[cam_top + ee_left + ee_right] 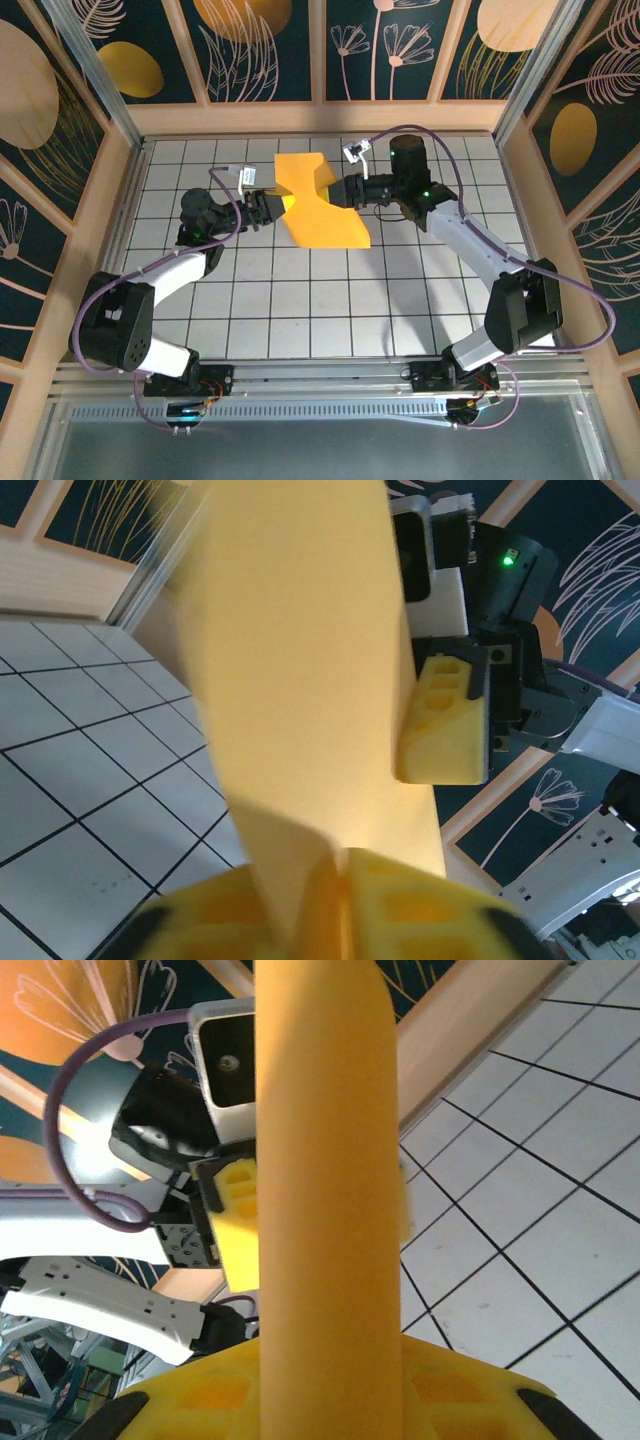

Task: Fold a paper plane with a square sheet of paper (fold left side to right side)
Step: Place a square sheet of paper at the center of the table.

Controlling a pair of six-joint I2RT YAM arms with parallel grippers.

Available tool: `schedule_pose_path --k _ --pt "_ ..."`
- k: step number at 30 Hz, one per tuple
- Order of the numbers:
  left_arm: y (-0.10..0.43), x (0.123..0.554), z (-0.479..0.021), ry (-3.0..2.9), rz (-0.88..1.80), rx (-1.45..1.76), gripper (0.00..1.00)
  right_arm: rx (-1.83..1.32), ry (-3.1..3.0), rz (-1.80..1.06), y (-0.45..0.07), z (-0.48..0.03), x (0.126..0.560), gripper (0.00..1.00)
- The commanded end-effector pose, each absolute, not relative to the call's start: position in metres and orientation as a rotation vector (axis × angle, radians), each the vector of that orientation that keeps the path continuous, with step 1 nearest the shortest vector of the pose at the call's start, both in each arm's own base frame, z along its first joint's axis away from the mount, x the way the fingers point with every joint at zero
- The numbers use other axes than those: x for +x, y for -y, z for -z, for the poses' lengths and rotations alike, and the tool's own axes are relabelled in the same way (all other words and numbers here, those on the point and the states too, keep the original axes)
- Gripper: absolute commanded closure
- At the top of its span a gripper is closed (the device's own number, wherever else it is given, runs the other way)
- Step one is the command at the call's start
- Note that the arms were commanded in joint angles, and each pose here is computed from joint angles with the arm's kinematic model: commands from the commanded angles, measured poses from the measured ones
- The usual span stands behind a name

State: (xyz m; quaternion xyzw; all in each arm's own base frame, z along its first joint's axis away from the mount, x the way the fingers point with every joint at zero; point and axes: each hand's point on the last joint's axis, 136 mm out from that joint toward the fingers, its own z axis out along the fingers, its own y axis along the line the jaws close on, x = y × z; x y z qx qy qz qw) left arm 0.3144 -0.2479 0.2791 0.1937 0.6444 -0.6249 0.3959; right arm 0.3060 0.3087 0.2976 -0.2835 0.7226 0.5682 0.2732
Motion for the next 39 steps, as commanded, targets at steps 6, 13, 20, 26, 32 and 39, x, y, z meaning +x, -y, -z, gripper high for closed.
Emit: schedule_pose_path --k 6,13,20,26,32,39 --pt "0.247 0.333 -0.247 -1.794 1.504 0.397 1.00 -0.655 -2.048 -1.357 -0.290 -0.269 0.335 0.56" --pt "0.250 0.328 -0.224 -1.856 1.598 0.343 0.93 -0.610 -2.087 -1.374 -0.284 -0.253 0.339 0.60" --pt "0.254 0.326 -0.228 -1.848 1.612 0.375 0.79 -0.598 -2.099 -1.388 -0.286 -0.248 0.341 0.66" --pt "0.254 0.328 -0.221 -1.876 1.584 0.367 0.82 -0.570 -2.128 -1.348 -0.283 -0.240 0.346 0.67" --pt "0.253 0.329 -0.207 -1.931 1.560 0.346 0.77 -0.509 -2.193 -1.273 -0.273 -0.224 0.356 0.70" --pt "0.252 0.328 -0.200 -1.952 1.551 0.340 0.76 -0.468 -2.221 -1.246 -0.266 -0.215 0.363 0.72"
